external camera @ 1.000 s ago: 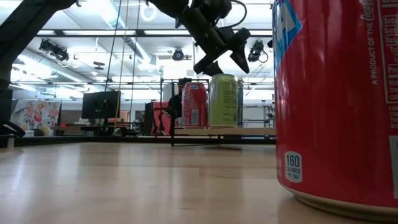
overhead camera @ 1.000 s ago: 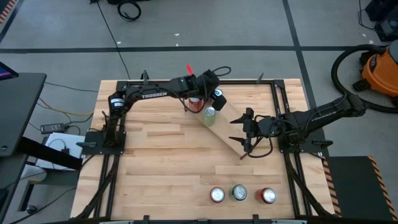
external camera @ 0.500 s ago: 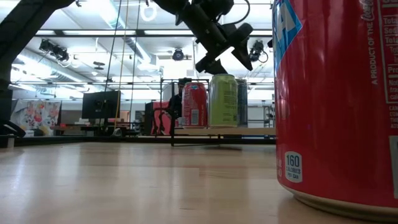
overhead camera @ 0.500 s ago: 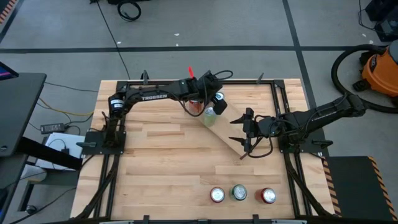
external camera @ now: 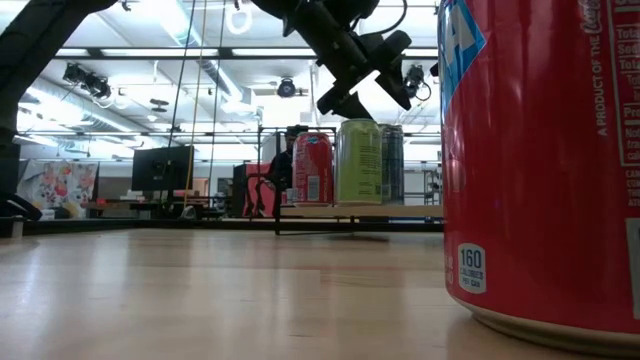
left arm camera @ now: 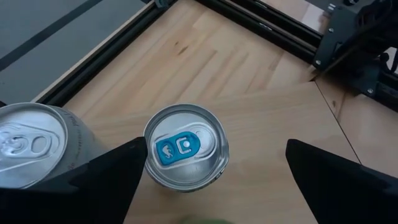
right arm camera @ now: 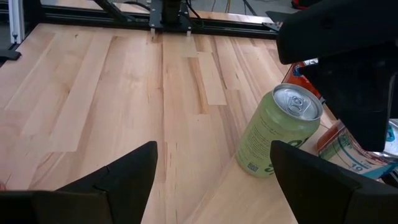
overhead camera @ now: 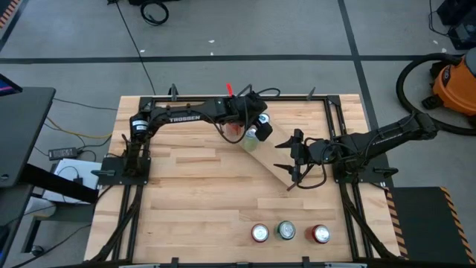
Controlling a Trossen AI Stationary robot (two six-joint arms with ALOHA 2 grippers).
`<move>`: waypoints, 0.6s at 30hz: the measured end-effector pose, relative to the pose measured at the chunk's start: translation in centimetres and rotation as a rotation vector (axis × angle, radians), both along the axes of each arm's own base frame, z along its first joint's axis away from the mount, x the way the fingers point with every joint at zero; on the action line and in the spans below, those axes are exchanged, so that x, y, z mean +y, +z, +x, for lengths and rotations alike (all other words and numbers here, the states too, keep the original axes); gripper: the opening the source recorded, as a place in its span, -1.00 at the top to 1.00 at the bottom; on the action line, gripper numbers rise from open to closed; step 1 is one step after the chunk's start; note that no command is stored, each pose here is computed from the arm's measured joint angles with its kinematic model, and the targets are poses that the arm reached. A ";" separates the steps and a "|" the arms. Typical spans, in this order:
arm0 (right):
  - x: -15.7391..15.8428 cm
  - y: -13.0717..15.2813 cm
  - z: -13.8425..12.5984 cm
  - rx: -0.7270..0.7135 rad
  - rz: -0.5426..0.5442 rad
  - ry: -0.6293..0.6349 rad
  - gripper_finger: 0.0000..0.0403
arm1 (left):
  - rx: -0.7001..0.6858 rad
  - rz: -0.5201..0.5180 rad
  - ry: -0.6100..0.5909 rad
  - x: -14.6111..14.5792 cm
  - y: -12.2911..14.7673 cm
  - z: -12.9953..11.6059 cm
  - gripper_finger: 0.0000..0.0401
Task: Place canned beverage on shelf
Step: Adjust the blue soda can on the shelf
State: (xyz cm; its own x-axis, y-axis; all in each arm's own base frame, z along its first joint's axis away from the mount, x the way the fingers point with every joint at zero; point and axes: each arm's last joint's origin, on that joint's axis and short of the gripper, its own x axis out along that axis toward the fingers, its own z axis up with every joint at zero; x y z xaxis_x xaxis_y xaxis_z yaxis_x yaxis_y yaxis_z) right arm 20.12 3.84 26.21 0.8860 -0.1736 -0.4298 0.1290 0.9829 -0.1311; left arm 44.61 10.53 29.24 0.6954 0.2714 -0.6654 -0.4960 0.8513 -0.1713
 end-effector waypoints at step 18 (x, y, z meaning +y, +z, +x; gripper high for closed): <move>-0.1 0.1 0.0 -0.003 -0.017 -0.017 -0.60 | 0.009 0.087 -0.065 -0.9 1.0 -0.4 -0.98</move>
State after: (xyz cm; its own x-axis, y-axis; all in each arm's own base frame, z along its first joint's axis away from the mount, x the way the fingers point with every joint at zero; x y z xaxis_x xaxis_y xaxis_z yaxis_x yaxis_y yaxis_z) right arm 20.07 3.79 26.26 0.8842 -0.1959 -0.4240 0.1459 0.9782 -0.1478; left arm 44.20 9.63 30.26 0.7077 0.2831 -0.6473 -0.4407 0.8930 -0.0913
